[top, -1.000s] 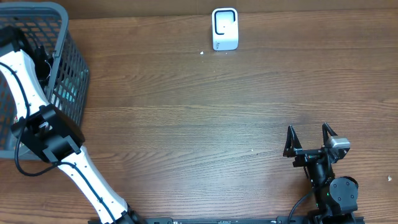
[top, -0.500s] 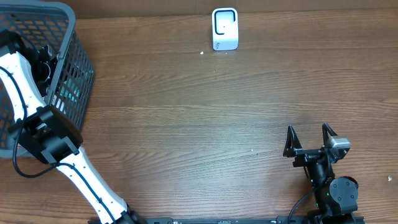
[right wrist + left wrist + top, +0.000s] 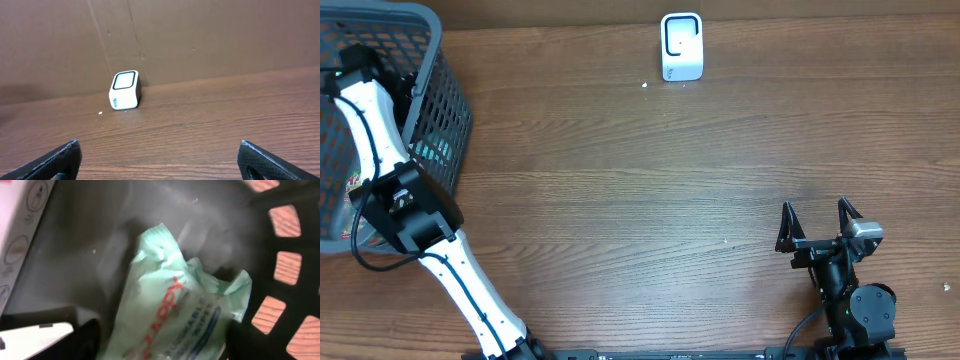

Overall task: Scan the item barcode
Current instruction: 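Grasp the teal Zappy toilet tissue wipes pack with the left gripper, then lift the wipes pack out and place it on the table center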

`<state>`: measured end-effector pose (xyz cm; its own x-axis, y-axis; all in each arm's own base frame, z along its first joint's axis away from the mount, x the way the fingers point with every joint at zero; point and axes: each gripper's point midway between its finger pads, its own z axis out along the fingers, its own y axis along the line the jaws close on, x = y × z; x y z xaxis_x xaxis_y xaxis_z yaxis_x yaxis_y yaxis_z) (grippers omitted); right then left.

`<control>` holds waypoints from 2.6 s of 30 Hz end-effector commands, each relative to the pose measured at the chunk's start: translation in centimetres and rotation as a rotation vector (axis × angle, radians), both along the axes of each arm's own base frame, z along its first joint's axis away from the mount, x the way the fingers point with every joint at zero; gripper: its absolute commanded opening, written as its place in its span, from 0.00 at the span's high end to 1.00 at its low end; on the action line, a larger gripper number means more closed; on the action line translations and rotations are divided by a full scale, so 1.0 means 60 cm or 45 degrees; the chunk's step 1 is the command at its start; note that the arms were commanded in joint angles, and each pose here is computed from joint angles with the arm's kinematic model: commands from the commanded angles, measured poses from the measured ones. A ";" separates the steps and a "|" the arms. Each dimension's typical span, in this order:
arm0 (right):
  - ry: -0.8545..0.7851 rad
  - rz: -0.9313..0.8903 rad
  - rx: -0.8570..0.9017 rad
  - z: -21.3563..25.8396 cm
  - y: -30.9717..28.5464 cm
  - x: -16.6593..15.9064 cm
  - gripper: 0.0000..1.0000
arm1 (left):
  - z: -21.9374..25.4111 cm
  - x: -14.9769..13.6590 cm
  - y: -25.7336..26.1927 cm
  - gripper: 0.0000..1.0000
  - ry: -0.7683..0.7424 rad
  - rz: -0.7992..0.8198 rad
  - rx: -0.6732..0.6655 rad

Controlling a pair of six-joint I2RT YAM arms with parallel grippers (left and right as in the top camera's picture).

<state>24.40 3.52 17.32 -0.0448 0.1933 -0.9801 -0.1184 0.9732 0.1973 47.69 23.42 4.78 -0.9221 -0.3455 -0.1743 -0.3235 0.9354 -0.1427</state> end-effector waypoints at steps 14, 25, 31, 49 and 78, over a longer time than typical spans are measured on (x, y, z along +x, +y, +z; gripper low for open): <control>-0.005 -0.003 -0.004 -0.003 0.000 0.000 0.00 | -0.015 -0.027 0.011 0.96 0.135 0.255 0.003; -0.004 -0.003 -0.004 -0.003 0.000 0.000 0.00 | 0.035 -0.042 0.021 0.96 0.129 0.412 0.007; -0.004 -0.003 -0.004 -0.003 0.000 0.000 0.00 | 0.076 -0.057 0.021 0.96 0.118 0.438 0.027; -0.004 -0.003 -0.004 -0.003 0.000 0.000 0.00 | 0.513 -0.145 -0.030 0.96 -0.564 0.489 0.269; -0.004 -0.003 -0.004 -0.003 0.000 0.000 0.00 | 0.116 -0.171 -0.612 0.96 0.049 -0.391 0.067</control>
